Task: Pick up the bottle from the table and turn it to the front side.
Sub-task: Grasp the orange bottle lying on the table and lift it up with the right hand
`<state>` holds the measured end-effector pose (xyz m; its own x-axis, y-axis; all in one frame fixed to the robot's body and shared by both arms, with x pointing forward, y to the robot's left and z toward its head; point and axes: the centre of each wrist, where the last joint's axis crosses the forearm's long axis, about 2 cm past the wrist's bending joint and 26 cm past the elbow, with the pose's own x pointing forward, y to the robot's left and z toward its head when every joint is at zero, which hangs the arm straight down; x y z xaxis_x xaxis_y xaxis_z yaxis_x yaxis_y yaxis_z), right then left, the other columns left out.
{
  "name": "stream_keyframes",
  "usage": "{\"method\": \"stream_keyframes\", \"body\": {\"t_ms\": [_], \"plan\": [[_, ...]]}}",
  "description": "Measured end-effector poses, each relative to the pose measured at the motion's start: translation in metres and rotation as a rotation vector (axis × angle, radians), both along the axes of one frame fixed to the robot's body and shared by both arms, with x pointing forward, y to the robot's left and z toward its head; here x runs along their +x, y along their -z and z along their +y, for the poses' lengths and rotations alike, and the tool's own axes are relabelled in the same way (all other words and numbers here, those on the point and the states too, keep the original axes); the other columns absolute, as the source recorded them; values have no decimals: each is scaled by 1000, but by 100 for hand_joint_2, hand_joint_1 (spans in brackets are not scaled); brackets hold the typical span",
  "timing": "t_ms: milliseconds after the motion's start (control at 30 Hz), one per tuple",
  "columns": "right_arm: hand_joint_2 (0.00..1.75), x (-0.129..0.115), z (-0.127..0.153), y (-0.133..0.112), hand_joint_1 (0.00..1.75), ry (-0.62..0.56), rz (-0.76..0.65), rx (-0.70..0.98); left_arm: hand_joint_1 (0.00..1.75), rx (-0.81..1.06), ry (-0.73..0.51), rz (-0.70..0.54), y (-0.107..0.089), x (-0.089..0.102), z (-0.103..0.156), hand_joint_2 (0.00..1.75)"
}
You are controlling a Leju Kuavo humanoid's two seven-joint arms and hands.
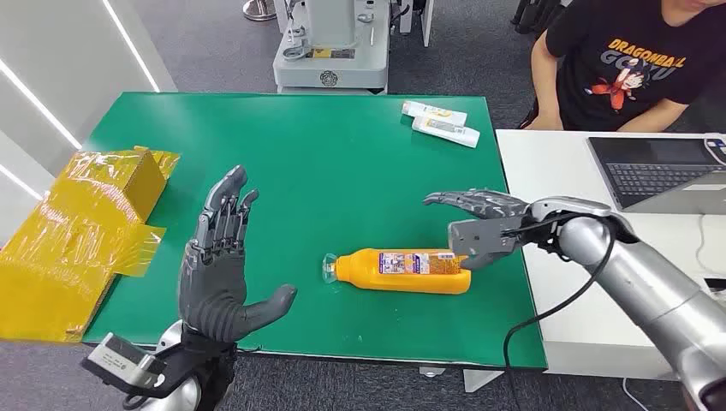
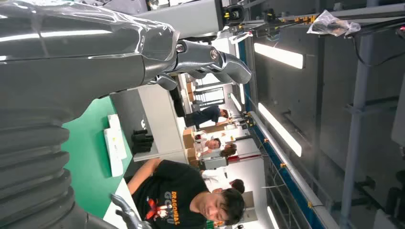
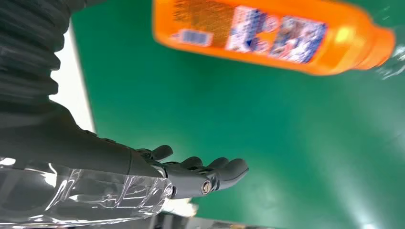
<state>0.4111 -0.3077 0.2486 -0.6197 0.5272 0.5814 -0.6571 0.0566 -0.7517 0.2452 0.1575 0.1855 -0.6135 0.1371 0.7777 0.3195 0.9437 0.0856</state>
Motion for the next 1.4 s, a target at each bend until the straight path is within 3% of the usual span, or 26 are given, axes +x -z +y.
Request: {"method": "stream_keyframes", "body": {"t_ms": [233,667,1167,1300,1400], "plan": [[175,-2,3,17,0,18,-6,-45,0,-7,4,7,1,0,0,175],[175,-41,-1,96,0,86,-31,-181,0,-20,11,34,4,1,1,175],[175,-54,-11,115,0,147,-49,-191,0,-8,-2,55,7,0,0,175],[175,-55,-12,116,174,151,-51,-187,0,-7,-3,55,7,0,0,175],[175,-55,-13,116,175,148,-85,-174,0,-3,-7,60,8,0,0,175]]}}
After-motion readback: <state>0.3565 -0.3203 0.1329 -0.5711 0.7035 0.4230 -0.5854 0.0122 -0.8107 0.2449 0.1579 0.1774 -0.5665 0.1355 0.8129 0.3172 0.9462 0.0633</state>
